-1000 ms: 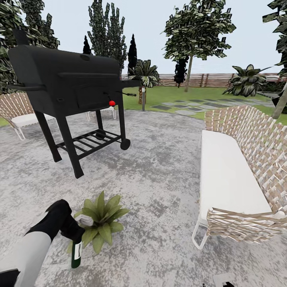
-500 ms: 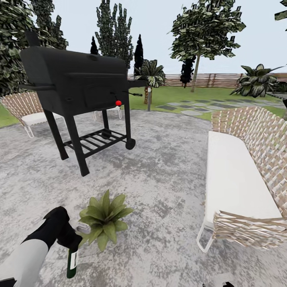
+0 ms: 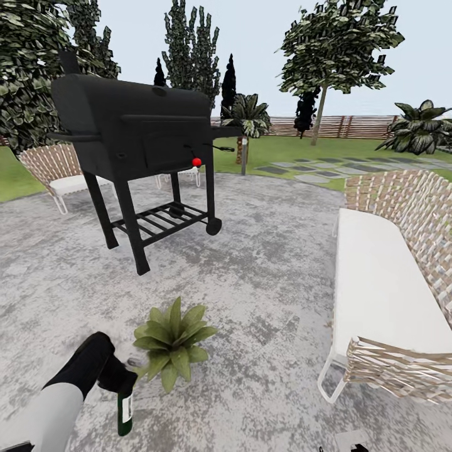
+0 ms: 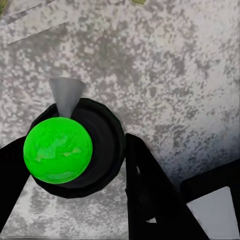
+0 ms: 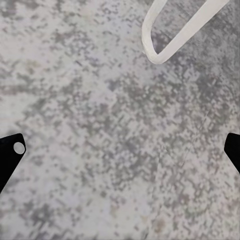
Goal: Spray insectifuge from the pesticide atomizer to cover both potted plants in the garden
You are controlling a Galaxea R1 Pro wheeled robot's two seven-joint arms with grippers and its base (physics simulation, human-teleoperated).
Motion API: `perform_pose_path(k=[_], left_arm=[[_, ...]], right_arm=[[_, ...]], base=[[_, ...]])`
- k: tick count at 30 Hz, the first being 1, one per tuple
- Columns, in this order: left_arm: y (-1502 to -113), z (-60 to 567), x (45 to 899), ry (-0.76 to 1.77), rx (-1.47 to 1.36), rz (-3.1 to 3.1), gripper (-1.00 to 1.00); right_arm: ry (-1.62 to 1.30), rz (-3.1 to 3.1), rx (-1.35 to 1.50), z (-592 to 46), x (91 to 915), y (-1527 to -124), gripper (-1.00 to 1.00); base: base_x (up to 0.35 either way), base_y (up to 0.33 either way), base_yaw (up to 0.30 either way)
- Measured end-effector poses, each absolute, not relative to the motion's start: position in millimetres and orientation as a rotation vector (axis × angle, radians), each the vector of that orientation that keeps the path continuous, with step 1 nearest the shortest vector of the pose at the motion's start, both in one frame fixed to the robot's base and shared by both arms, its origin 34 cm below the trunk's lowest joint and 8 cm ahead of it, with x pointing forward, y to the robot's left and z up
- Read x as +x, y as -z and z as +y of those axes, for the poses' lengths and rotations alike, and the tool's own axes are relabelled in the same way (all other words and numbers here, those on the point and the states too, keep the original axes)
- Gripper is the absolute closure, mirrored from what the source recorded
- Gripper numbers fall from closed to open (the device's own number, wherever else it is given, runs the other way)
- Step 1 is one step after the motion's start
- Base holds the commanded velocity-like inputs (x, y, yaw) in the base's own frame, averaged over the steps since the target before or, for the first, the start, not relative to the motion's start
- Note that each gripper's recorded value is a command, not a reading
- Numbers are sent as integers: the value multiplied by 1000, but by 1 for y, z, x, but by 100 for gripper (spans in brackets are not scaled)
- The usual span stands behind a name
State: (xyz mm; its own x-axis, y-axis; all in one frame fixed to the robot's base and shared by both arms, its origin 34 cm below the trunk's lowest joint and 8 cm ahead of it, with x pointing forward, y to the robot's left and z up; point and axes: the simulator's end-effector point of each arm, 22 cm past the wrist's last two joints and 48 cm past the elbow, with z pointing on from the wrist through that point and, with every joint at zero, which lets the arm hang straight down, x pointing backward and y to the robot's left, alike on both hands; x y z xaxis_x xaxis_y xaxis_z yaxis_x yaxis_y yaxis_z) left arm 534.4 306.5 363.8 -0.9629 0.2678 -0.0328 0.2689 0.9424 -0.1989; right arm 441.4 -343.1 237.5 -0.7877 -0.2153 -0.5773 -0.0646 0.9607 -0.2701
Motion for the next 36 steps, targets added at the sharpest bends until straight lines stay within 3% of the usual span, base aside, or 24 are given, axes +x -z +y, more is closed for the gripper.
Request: perform_pose_path(k=[5, 12, 36], left_arm=[[-346, 323, 533, 169, 504, 3055, 100], [-330, 290, 517, 246, 554, 3072, 100], [-333, 292, 521, 238, 539, 3062, 100]], right_arm=[[312, 2469, -196, -343, 441, -237, -100], [313, 2468, -196, -343, 441, -238, -100], [209, 2370, -297, -334, 461, -251, -100]], base=[[0, 0, 0], [0, -86, 0], [0, -31, 0]])
